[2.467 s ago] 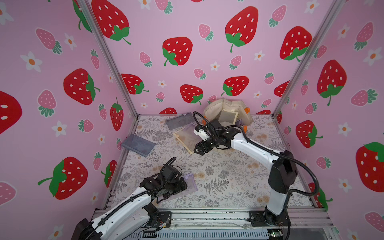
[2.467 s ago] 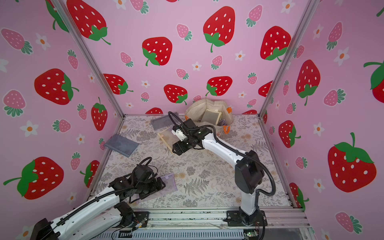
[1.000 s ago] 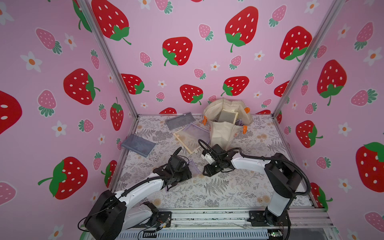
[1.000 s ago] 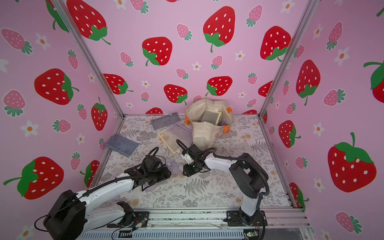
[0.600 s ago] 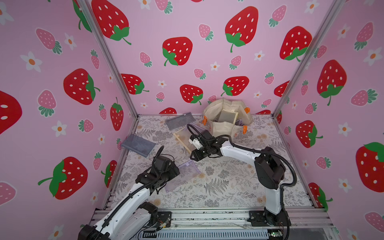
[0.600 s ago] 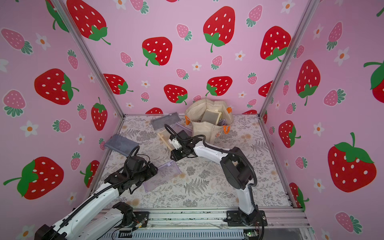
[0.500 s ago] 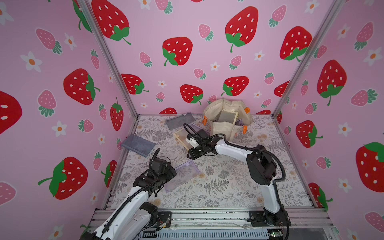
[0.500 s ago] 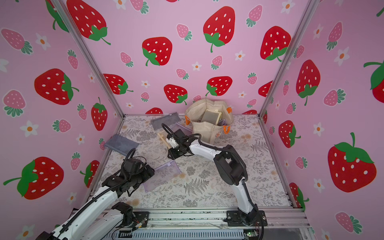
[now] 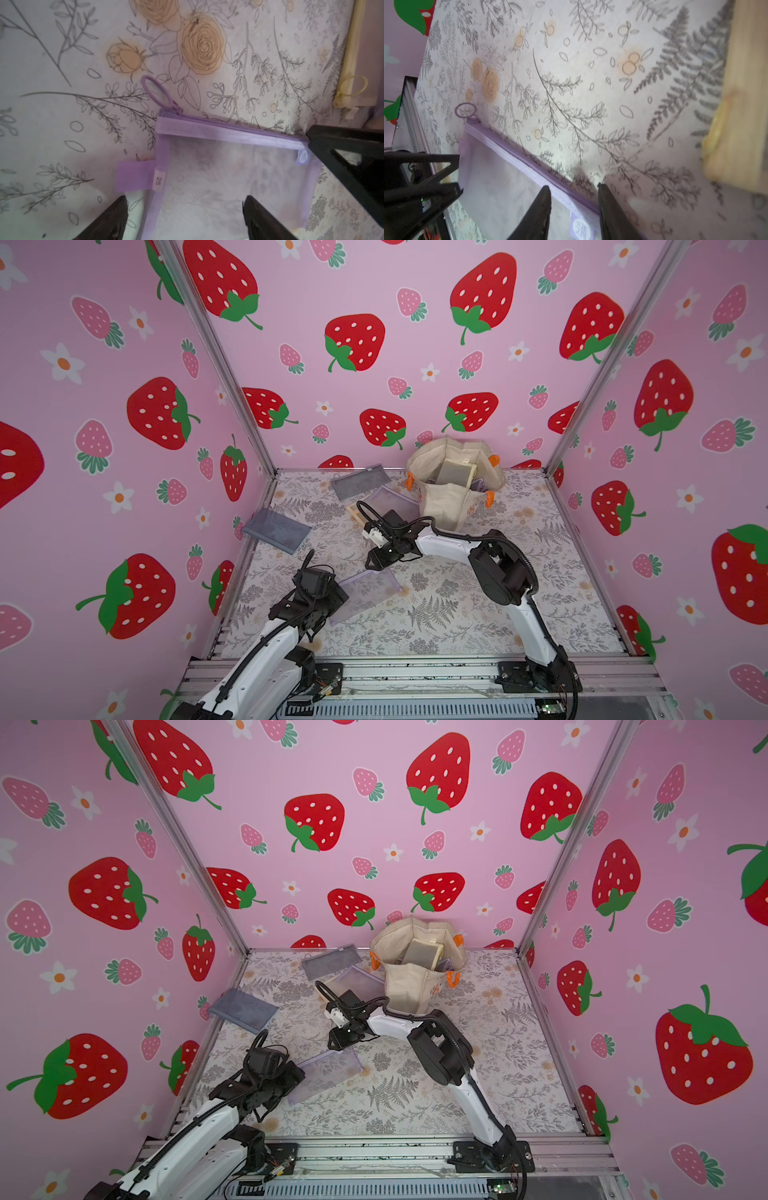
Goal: Put the pencil pouch into the canvas bag
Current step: Adjust the pencil pouch at the center of the board.
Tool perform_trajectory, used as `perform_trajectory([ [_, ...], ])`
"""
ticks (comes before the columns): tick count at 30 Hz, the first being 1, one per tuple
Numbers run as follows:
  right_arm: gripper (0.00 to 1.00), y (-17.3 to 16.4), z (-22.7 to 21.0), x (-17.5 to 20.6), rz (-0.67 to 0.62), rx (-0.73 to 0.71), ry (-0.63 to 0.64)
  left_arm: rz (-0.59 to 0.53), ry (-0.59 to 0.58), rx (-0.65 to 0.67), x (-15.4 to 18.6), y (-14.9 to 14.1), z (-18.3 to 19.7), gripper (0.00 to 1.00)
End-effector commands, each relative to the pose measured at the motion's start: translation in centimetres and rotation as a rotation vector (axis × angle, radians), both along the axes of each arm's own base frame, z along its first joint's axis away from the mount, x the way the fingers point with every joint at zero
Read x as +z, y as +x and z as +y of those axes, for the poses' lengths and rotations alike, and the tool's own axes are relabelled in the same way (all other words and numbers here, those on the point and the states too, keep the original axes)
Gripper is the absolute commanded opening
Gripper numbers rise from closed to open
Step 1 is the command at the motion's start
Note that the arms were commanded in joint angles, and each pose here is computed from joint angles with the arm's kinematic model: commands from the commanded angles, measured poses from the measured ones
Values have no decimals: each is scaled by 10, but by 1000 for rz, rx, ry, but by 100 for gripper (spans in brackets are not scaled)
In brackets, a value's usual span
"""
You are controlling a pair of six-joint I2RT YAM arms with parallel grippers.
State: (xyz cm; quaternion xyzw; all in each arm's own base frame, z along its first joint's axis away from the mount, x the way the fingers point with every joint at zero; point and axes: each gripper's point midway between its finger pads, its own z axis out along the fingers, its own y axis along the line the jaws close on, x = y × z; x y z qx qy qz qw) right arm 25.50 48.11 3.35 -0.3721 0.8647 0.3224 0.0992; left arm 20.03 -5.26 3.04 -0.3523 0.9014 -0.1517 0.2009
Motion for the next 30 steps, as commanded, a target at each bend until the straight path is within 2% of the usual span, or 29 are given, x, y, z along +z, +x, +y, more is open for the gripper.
perform_trajectory([
  [1,40,-15,-22,-8,28,-12,-47,-13,-27,-38,-4,10,-8,87],
  [5,40,-29,-48,-6,21,-34,-65,-35,-29,-104,2,28,-18,85],
  [11,40,-49,-81,2,22,-67,-57,-75,-101,-212,9,67,-49,83],
  [18,40,-64,-96,8,65,-99,-5,-78,-22,-322,28,105,-68,87],
  [21,40,-65,-96,15,71,-102,21,-64,50,-317,38,99,-55,90],
  [25,41,-60,-92,23,73,-108,53,4,118,-304,38,66,-34,92],
  [28,41,-57,-90,20,77,-101,45,14,75,-289,36,41,-32,92],
  [30,41,-56,-88,17,85,-95,46,5,3,-279,32,29,-39,91],
])
